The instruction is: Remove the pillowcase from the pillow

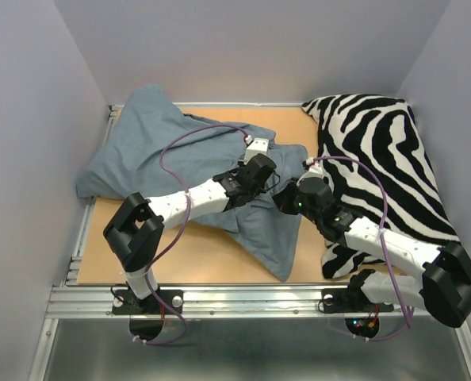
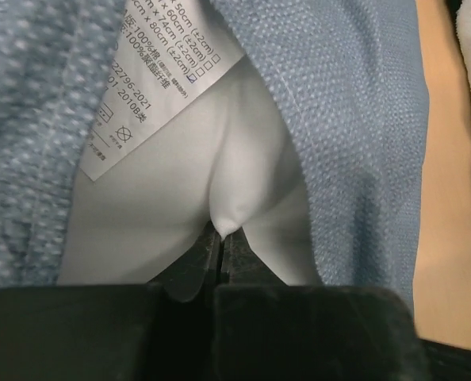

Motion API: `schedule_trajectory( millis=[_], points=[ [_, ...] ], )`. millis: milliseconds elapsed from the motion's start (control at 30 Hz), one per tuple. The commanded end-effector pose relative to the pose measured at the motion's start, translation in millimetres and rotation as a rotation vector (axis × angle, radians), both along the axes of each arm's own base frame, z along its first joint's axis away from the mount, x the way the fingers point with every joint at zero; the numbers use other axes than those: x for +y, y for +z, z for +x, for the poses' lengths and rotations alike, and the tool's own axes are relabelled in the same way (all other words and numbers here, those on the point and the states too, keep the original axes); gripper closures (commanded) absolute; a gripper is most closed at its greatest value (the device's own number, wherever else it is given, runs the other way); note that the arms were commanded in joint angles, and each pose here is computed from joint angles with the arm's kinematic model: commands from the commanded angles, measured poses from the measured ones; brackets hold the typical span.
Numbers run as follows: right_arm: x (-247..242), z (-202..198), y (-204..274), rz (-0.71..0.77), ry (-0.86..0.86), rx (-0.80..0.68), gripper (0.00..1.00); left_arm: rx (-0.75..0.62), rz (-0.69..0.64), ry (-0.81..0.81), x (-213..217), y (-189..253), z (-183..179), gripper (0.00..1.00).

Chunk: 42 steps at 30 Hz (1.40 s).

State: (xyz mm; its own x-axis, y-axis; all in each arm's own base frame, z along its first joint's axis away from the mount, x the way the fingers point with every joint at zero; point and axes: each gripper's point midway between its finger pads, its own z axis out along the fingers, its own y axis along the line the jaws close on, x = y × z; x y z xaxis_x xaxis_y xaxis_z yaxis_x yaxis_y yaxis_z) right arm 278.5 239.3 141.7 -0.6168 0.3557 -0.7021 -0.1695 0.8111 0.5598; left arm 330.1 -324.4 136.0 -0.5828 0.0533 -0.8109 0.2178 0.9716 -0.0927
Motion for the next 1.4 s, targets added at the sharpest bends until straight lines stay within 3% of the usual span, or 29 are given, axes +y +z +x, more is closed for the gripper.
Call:
schedule_trajectory(
  millis=[0, 300, 467, 633, 967, 1267, 1367],
  points=[
    [-2, 0, 8, -0.001, -0.008, -0.016, 0.99, 0.026, -0.005, 0.011, 7, -4, 12, 1.0],
    [-22, 2, 9, -0.114, -0.074, 0.01, 0.99, -0.137, -0.263, 0.195, 74, 110, 74, 1.0],
    [-31, 1, -4, -0.15, -0.102, 0.036, 0.99, -0.217, -0.393, 0.261, 106, 161, 87, 1.0],
    [-46, -3, -37, -0.219, -0.151, 0.097, 0.99, -0.279, -0.547, 0.189, 119, 209, 92, 1.0],
    [-58, -9, -63, -0.242, -0.184, 0.153, 0.99, -0.318, -0.567, 0.19, 141, 257, 113, 1.0],
    [-67, -17, -52, -0.204, -0.168, 0.132, 0.99, -0.316, -0.522, 0.188, 154, 264, 136, 1.0],
    [-73, -21, -53, -0.208, -0.178, 0.135, 0.99, -0.33, -0.491, 0.238, 180, 263, 141, 1.0]
  ],
)
